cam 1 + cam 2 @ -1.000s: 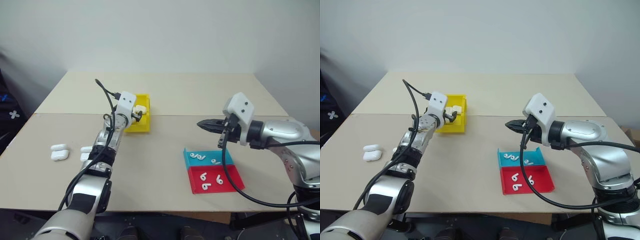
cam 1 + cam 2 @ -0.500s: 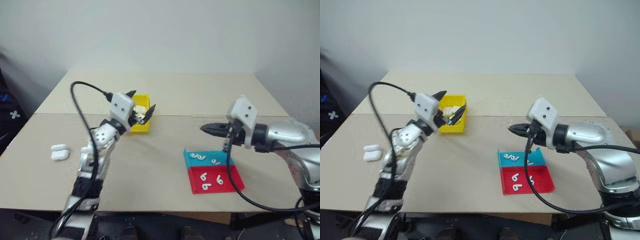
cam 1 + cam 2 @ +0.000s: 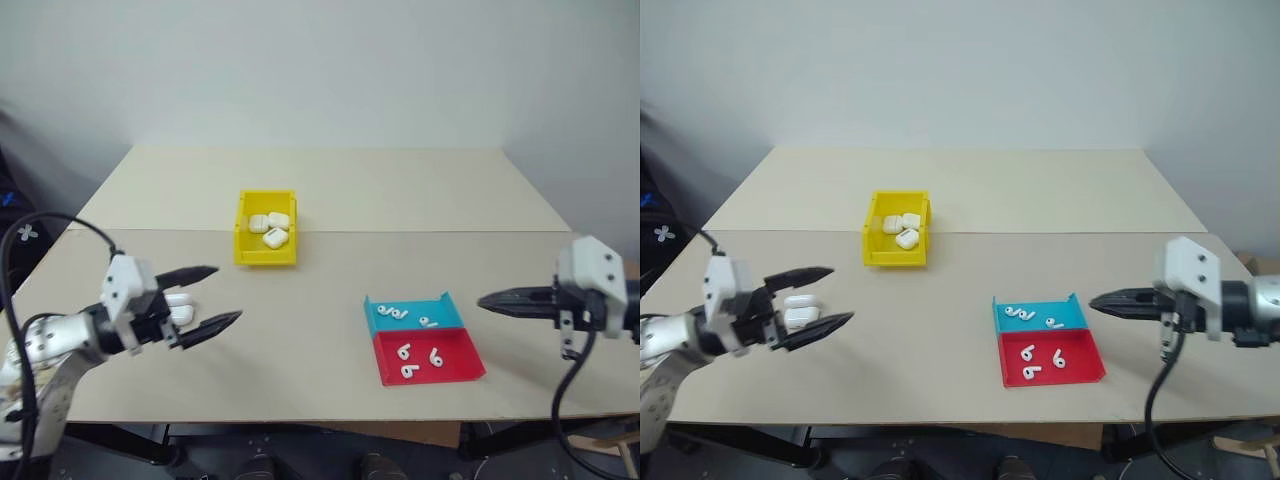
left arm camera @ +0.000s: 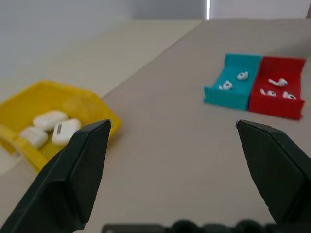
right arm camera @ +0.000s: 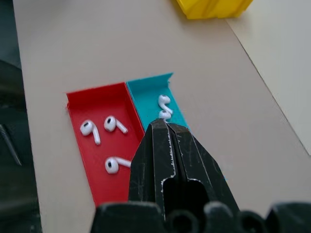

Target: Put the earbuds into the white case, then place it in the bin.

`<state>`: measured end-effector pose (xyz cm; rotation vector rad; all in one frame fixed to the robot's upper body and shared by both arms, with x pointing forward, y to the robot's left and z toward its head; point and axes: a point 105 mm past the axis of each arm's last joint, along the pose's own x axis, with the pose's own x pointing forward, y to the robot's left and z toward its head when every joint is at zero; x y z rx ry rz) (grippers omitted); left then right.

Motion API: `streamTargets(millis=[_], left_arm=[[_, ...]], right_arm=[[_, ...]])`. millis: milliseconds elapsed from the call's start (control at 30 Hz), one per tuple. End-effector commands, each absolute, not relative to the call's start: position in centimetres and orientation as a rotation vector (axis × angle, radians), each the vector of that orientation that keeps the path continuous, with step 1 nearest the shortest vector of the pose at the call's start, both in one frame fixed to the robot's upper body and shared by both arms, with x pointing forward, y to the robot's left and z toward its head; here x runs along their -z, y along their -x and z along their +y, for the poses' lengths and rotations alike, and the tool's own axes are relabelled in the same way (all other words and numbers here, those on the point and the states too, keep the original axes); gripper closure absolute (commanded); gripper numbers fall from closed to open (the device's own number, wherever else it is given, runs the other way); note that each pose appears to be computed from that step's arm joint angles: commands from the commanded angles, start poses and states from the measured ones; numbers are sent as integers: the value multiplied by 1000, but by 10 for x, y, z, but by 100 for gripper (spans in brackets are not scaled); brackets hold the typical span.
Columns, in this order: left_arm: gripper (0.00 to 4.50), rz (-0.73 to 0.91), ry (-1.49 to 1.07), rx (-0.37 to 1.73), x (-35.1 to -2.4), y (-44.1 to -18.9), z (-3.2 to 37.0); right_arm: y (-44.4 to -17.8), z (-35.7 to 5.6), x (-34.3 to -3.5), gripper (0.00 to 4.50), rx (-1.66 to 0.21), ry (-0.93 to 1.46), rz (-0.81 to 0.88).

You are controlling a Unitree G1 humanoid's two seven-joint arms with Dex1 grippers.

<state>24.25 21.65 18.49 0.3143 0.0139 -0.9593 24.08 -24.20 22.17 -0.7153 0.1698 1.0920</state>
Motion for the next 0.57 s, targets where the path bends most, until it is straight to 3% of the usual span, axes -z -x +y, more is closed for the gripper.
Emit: streamTargets(millis=[33, 267, 567], left_arm=[[2, 51, -377, 982, -195, -225, 229], [2, 62, -367, 969, -218, -209, 244], [2, 72, -415, 967, -217, -203, 243]], right_arm=[[-227, -258, -236, 450, -1087, 835, 148], [-217, -262, -232, 450, -1130, 878, 92], [-227, -258, -223, 450, -1150, 912, 81]])
